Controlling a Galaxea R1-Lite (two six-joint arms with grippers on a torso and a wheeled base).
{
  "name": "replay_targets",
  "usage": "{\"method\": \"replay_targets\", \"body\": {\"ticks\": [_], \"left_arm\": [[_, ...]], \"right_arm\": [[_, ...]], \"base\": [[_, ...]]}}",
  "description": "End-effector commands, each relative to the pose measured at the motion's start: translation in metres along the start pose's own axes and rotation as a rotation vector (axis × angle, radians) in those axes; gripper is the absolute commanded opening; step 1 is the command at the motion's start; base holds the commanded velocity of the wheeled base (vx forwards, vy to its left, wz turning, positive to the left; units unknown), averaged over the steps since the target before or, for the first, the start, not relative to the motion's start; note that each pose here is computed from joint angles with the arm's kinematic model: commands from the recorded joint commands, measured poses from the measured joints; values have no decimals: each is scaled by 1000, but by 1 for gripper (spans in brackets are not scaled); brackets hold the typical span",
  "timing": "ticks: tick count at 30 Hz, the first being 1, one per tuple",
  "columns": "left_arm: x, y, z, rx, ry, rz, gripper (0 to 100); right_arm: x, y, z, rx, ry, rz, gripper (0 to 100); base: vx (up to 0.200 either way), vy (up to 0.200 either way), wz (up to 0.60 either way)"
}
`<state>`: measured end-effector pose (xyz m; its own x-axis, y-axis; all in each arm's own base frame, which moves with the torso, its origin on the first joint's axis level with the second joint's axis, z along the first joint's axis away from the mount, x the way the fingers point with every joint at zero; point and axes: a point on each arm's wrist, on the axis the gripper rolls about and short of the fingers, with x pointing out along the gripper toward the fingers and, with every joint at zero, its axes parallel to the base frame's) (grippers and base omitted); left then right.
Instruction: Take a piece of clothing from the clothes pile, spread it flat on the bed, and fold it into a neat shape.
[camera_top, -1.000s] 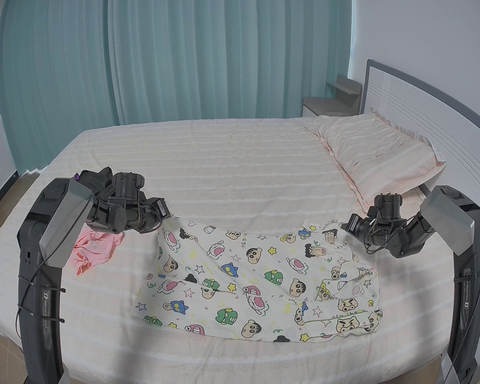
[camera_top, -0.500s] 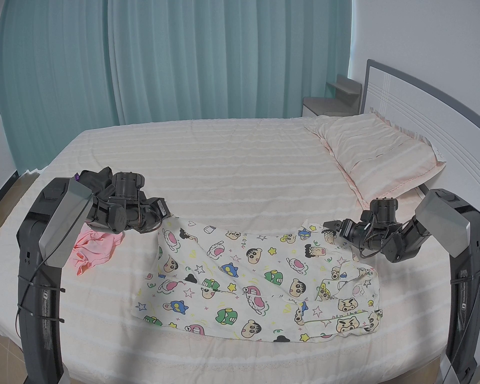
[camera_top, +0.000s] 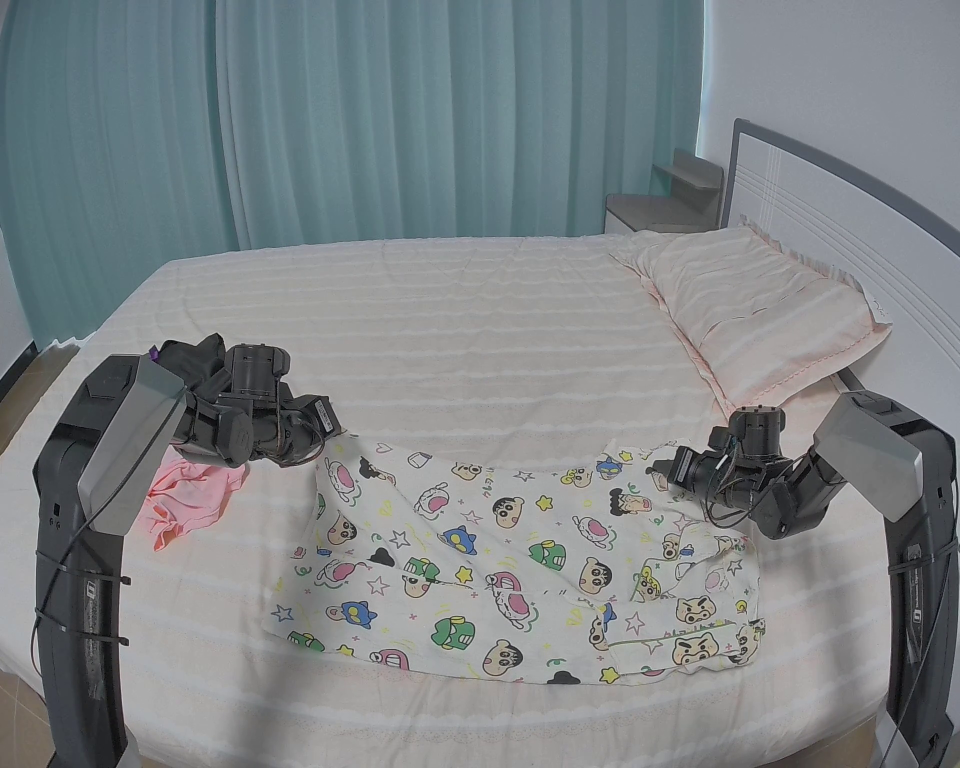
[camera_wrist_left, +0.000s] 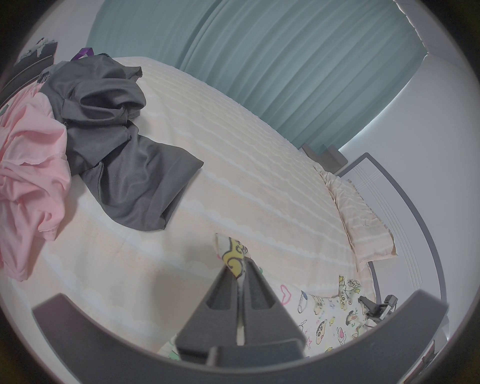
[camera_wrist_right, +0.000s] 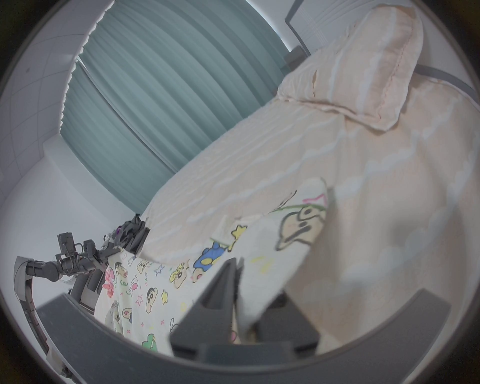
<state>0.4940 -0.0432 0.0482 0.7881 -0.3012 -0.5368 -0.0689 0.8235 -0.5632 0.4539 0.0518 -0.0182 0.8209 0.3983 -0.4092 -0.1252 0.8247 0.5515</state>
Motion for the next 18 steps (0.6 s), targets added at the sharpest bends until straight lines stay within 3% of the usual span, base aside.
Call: {"method": "replay_targets", "body": {"ticks": [1, 6, 18], "left_arm": [[-1, -1, 2, 3, -13, -2, 0], [-5, -3, 5, 7, -33, 9, 0], [-13, -1, -3, 4, -1, 28, 0]], "right_arm": [[-5, -11, 8, 7, -38, -10, 0], [-13, -11, 14, 7, -74, 0, 0], [-36, -3, 12, 4, -46, 90, 0]], "base": [[0, 0, 0], [0, 0, 0], [0, 0, 0]]}}
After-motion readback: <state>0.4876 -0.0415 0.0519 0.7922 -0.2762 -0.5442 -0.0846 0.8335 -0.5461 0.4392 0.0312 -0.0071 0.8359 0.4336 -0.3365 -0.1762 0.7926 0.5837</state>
